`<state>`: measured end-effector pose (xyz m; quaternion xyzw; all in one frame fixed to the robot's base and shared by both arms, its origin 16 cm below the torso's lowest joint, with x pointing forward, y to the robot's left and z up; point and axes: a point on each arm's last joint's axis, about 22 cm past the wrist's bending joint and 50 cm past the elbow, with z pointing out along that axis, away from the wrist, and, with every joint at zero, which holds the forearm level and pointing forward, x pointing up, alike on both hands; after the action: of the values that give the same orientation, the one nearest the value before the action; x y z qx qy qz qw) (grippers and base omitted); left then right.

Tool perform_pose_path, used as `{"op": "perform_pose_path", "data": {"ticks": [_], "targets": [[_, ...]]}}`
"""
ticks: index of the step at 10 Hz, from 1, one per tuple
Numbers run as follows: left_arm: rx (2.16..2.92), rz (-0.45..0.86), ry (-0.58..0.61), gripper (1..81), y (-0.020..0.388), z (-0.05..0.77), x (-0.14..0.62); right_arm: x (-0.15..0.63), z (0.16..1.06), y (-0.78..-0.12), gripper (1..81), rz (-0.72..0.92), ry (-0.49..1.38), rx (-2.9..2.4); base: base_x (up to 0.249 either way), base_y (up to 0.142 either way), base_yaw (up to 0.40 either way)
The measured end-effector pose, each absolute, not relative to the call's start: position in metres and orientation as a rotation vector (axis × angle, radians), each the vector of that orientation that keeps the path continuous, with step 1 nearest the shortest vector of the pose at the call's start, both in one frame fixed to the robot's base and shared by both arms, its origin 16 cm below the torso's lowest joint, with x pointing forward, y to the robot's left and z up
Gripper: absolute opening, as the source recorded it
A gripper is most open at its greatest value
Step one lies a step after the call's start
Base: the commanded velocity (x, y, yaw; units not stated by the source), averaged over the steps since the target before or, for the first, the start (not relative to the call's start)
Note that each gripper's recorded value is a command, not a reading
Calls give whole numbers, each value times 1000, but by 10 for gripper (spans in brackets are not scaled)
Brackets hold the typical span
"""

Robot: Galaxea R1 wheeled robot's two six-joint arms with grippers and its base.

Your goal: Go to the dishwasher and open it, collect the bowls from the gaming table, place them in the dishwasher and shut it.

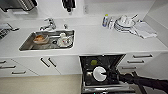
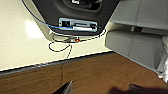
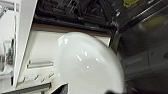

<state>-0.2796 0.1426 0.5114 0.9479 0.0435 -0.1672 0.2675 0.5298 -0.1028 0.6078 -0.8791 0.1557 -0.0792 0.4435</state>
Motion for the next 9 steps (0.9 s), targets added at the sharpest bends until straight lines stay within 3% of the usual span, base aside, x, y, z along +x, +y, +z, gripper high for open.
{"op": "perform_pose_path", "data": {"ticks": [3, 6, 9], "targets": [[2576, -490, 106, 811, 140, 510, -285, 532, 608, -126, 811, -188, 421, -2196, 0, 0, 0], [2645, -579, 155, 811, 145, 496, -282, 517, 607, -201, 811, -154, 472, -2261, 0, 0, 0], [2660, -578, 191, 811, 141, 488, -268, 427, 569, -261, 811, 22, 567, -2347, 0, 0, 0]]}}
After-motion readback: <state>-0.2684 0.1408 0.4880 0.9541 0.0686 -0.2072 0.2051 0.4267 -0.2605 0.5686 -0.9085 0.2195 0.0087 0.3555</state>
